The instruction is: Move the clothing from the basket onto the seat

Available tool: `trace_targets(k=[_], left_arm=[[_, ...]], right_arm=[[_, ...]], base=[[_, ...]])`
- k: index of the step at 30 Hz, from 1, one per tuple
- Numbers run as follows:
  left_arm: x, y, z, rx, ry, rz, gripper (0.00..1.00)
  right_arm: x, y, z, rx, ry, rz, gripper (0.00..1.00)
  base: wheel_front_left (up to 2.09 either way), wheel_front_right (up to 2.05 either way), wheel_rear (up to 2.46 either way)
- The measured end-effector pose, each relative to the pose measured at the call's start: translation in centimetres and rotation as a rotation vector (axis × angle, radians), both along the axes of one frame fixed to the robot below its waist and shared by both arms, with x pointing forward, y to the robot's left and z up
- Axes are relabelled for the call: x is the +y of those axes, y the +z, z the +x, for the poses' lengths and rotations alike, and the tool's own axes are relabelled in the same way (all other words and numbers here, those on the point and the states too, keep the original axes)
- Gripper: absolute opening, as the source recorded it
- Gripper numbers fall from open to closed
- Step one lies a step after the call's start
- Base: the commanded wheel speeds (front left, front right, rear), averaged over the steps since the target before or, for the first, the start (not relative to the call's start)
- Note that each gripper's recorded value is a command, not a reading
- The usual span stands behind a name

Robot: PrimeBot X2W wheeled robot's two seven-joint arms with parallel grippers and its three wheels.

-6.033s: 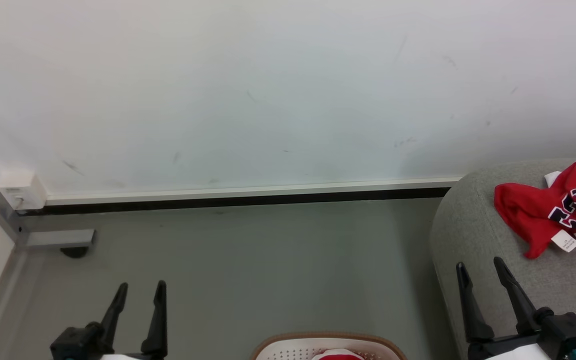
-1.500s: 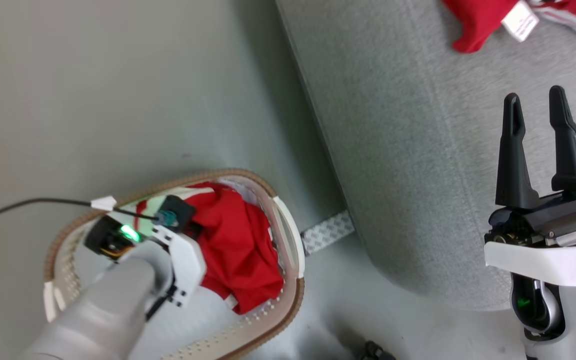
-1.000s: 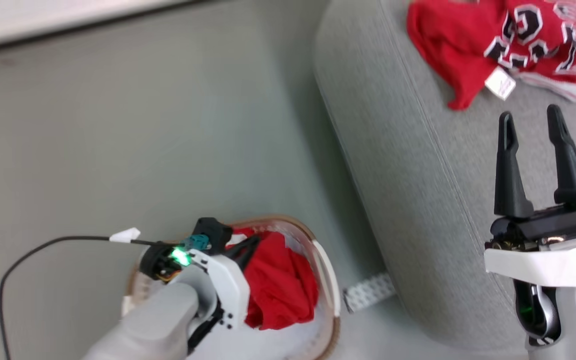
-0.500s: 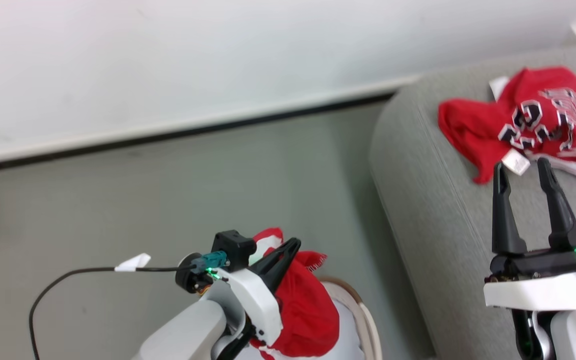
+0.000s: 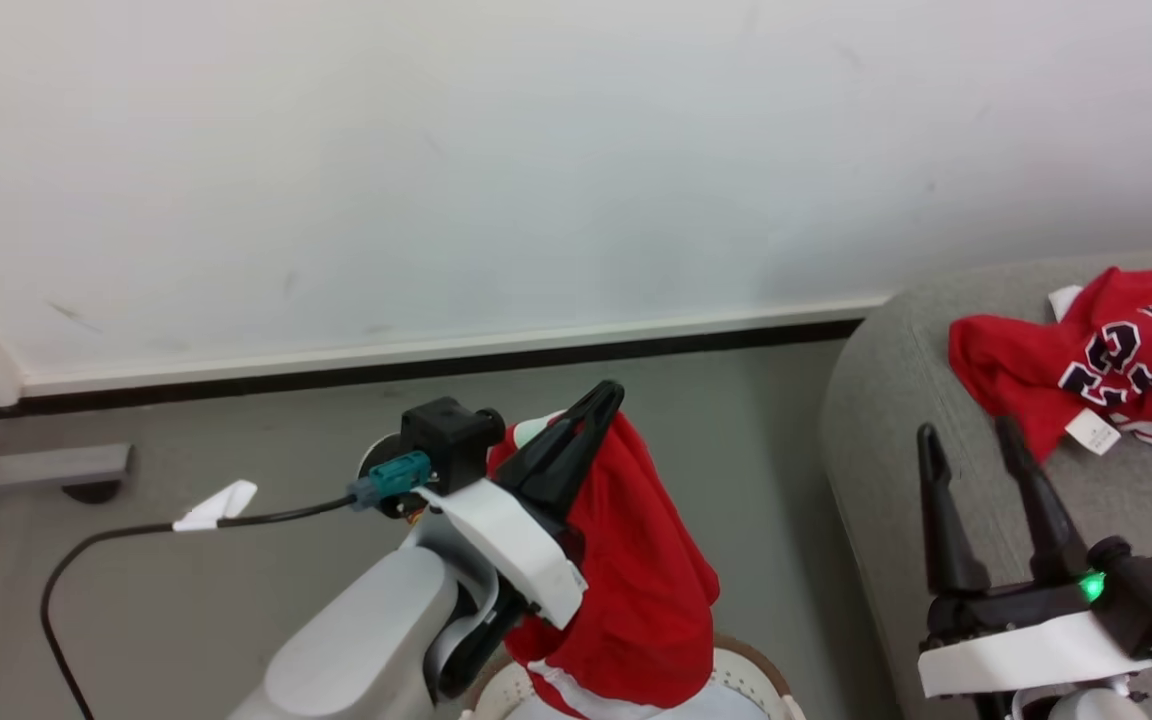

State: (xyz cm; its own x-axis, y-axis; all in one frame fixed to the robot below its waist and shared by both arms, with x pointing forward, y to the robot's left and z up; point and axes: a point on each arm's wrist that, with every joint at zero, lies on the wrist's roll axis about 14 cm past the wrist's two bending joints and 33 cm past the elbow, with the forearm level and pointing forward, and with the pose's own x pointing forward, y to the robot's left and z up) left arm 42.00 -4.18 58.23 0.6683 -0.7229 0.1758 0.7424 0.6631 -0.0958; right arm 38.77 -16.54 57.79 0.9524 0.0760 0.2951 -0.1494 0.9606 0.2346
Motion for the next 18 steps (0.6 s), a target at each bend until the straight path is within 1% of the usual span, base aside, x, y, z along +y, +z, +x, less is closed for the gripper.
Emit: trace_targets(k=[8,18], left_arm=[[1.2,5.5,-0.4,-0.128,0.034,-0.04,0.0],[1.8,6.1,-0.1,-0.138,0.056,-0.044,0.0]], right_arm=[[3.6,-0.2,-0.5,0.007,0.106,0.005,1.0],[5.7,-0.9,-0.5,0.029,0.169,0.012,1.0]], base=[[0.0,0.0,0.0],[0.0,0.0,0.0]])
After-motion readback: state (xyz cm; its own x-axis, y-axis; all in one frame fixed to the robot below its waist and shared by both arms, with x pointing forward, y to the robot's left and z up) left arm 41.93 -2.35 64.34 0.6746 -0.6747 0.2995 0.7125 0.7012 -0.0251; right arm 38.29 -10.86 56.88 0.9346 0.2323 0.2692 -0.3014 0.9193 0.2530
